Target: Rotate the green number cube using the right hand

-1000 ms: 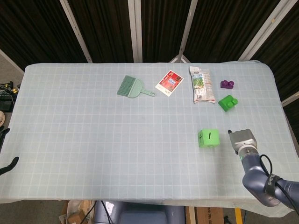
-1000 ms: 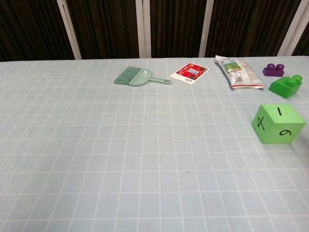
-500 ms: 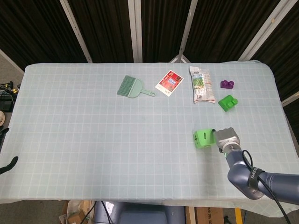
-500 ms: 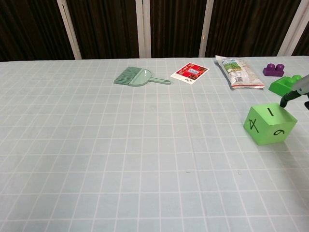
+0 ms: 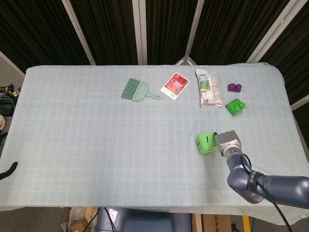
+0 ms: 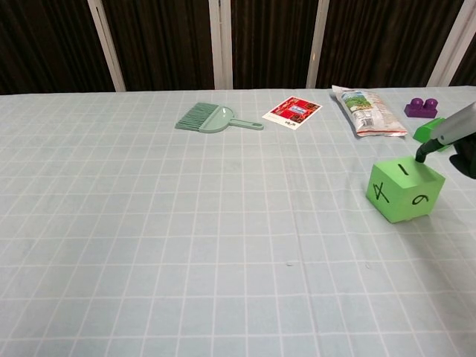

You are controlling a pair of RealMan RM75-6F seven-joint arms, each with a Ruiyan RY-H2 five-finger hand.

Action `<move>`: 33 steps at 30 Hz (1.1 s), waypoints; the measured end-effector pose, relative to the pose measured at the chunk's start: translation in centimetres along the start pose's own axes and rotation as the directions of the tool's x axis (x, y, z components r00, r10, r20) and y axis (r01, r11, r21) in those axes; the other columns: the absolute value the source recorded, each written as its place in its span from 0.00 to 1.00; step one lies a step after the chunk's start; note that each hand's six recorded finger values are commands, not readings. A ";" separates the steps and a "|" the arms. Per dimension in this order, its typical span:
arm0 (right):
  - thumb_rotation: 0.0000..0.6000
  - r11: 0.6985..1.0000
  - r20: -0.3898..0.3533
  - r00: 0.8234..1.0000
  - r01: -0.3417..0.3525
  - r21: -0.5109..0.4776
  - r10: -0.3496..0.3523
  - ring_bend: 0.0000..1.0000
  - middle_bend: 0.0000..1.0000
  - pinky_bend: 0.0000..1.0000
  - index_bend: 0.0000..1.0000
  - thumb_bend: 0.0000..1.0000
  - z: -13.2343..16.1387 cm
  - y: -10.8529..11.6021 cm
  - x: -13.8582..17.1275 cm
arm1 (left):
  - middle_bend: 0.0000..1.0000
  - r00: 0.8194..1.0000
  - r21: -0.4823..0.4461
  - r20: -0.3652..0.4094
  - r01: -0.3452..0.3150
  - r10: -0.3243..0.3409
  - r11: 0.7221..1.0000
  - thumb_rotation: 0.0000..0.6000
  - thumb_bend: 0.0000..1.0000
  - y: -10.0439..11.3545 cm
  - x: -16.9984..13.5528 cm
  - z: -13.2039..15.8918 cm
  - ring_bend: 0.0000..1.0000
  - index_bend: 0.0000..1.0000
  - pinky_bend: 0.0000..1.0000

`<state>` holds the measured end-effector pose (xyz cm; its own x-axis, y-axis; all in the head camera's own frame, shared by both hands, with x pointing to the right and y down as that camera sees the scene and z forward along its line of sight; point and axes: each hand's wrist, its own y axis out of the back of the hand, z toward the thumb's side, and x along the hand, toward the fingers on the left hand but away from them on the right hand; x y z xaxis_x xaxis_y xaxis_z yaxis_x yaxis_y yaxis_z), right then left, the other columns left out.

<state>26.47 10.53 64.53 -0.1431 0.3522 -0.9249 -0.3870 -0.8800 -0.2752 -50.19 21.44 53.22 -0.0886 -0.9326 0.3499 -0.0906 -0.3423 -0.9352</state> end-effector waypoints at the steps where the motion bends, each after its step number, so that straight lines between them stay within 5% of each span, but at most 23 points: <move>1: 1.00 1.000 -0.004 1.000 0.001 0.002 -0.001 0.84 0.84 0.72 0.09 0.97 0.3 0.1 0.0 | 0.04 1.000 0.000 -0.001 0.000 0.000 1.000 1.00 0.34 0.0 0.0 0.0 0.00 0.12 0.16; 17: 1.00 0.999 -0.055 0.998 0.014 0.034 -0.012 0.84 0.84 0.72 0.11 0.97 3.6 1.4 0.4 | 0.03 1.000 -0.001 -0.005 0.001 -0.001 1.000 1.00 0.34 0.0 0.2 -0.2 0.00 0.12 0.16; 33: 1.00 1.000 -0.016 1.000 0.001 0.015 -0.001 0.84 0.84 0.72 0.14 0.97 1.8 1.6 0.9 | 0.03 1.000 0.006 -0.005 -0.001 0.001 1.000 1.00 0.34 -0.1 0.2 -0.1 0.00 0.12 0.16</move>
<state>24.12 10.02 63.71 -0.1280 0.3481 -0.9287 -0.4009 -0.8746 -0.2726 -50.28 21.31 53.39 -0.0935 -0.9323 0.3494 -0.0845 -0.3422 -0.9358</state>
